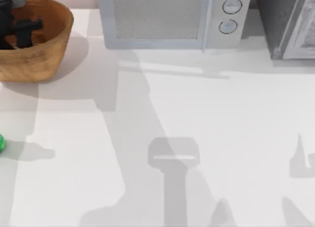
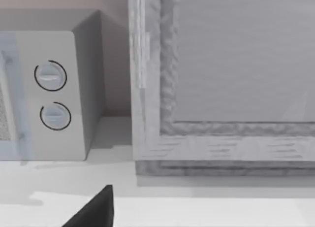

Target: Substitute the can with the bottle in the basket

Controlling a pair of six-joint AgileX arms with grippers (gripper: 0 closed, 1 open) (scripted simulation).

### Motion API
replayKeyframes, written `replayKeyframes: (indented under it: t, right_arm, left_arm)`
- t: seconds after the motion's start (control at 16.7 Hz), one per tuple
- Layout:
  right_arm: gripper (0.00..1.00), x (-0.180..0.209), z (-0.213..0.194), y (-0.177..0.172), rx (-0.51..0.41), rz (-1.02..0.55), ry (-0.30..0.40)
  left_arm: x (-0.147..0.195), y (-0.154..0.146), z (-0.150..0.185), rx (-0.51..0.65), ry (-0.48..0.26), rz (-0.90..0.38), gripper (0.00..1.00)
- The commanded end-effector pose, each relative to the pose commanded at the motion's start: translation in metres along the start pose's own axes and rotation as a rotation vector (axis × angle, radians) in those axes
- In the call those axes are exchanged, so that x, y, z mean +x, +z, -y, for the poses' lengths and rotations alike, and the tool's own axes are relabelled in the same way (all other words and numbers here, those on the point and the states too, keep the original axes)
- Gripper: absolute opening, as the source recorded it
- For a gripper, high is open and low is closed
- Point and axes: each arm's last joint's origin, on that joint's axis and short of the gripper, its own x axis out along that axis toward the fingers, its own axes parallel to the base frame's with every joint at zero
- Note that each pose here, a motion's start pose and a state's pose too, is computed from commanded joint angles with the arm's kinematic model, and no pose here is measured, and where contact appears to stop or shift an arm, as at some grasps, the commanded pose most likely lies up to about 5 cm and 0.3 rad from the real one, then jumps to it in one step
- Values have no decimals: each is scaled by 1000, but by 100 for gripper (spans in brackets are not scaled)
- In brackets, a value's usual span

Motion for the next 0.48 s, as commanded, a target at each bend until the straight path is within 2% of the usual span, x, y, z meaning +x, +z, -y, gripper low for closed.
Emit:
replayKeyframes:
  t: [0.12,0.18,0.48]
  right_arm:
    - [100,0,0,0,0,0,0]
    - [100,0,0,0,0,0,0]
    - [100,0,0,0,0,0,0]
  left_arm:
    - [0,0,0,0,0,0,0]
    - [-22,-2,10,10,-3,22,0]
    - [-37,-11,16,10,7,37,0]
